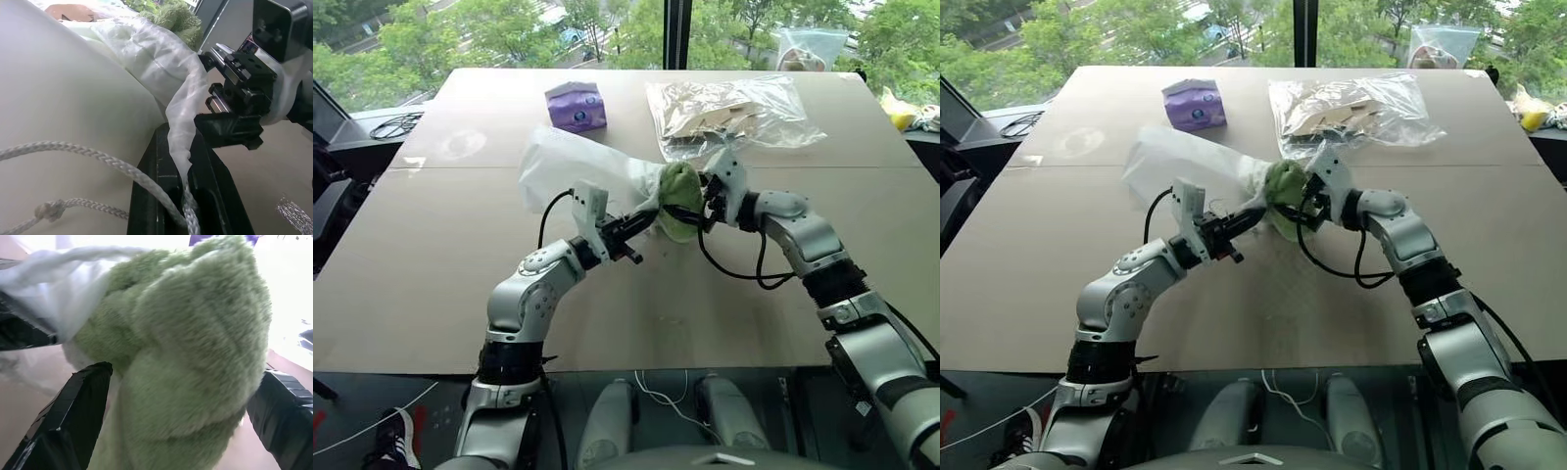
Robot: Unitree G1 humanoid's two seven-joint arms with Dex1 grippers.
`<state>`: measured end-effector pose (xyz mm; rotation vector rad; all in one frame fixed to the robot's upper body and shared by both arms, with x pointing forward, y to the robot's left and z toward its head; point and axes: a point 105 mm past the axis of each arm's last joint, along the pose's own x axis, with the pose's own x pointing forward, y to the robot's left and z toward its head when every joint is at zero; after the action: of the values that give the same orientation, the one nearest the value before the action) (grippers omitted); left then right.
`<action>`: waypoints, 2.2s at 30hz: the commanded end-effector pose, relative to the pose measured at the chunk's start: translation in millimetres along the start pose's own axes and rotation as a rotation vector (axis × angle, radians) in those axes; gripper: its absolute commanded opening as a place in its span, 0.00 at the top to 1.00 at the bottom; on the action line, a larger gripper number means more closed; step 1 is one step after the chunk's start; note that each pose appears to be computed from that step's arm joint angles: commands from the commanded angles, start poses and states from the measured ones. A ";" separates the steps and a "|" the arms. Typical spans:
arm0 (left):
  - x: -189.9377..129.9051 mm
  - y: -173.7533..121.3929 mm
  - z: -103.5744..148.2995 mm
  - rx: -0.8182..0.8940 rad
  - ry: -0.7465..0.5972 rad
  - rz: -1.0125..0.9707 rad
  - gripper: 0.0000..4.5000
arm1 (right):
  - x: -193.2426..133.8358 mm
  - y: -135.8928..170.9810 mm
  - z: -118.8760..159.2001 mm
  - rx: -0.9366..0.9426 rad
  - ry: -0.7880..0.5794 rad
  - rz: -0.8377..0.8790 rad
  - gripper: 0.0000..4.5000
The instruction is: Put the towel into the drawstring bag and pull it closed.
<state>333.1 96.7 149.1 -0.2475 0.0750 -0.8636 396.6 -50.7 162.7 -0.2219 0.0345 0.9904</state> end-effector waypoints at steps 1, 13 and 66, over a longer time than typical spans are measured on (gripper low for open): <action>-2.1 -6.3 12.8 0.053 -0.034 -0.019 1.00 | -2.6 2.3 31.9 0.069 -0.148 0.053 0.30; 14.3 -31.5 49.5 0.070 -0.130 -0.173 1.00 | -36.2 60.0 11.1 0.343 -0.046 0.263 0.98; 56.1 -15.8 48.6 0.101 -0.149 -0.028 1.00 | -67.7 76.8 35.4 0.673 -0.093 -0.136 0.18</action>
<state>367.0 54.7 184.6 -0.2364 -0.0405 -0.8638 315.0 -72.6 159.6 0.4761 0.3761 0.5979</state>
